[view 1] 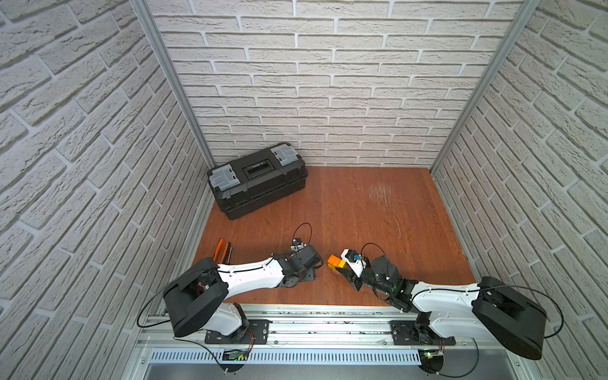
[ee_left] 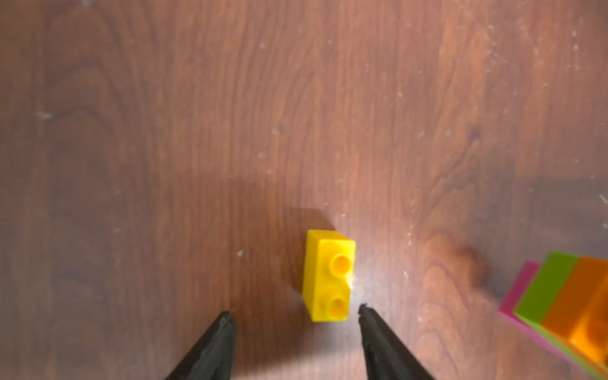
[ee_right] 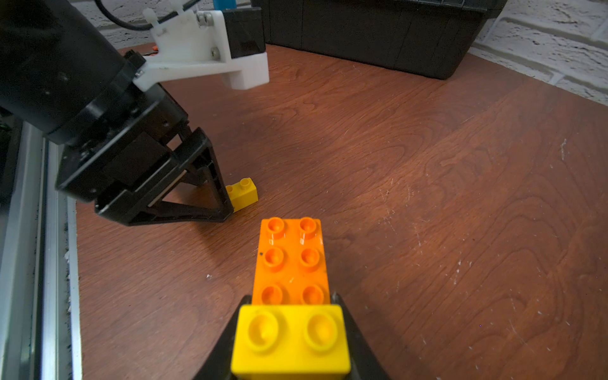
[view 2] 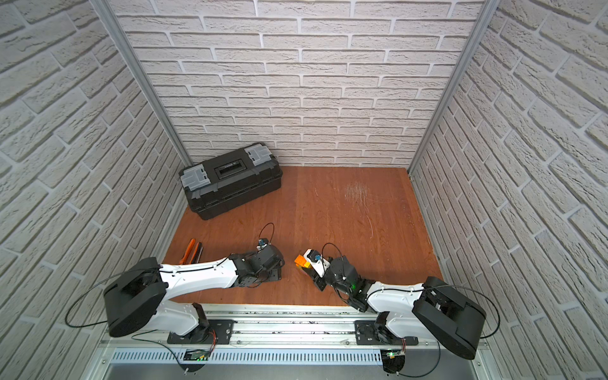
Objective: Assemble a carrot with lego
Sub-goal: Place the lego brick at the center of the board.
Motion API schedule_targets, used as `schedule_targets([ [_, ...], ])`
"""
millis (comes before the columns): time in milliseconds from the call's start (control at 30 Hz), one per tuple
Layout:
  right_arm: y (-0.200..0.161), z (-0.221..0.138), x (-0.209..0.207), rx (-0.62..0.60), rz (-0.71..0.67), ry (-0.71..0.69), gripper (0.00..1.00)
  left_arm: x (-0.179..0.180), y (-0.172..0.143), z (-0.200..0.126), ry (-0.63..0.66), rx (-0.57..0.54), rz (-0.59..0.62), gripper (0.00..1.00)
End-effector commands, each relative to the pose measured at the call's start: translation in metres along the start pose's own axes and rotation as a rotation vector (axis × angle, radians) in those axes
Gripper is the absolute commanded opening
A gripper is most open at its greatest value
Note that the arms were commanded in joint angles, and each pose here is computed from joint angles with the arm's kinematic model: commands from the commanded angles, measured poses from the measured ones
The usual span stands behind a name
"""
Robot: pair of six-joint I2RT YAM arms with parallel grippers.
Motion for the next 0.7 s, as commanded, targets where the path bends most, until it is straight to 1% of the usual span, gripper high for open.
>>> schedule_targets([
  [0, 0.002, -0.001, 0.002, -0.024, -0.006, 0.010, 0.03, 0.010, -0.003, -0.009, 0.056, 0.003, -0.008, 0.63],
  [133, 0.001, -0.001, 0.002, -0.022, -0.002, 0.010, 0.03, 0.015, 0.004, -0.020, 0.063, -0.008, -0.010, 0.50],
  [367, 0.000, -0.001, 0.002, -0.014, -0.001, 0.014, 0.03, 0.019, 0.022, -0.033, 0.036, -0.044, 0.000, 0.48],
  [667, -0.001, 0.002, 0.002, -0.007, 0.007, 0.017, 0.03, 0.000, 0.032, -0.026, -0.122, -0.043, 0.090, 0.48],
])
Point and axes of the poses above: each gripper's point midway between its finger pads, its own z axis out along the fingers, its own x axis along the line the jaws close on, y = z × x, the point moved 10 cm from there along -z, back along the fingers, and after that the axes turned 14 degrees about z, right-handed, at the moved point
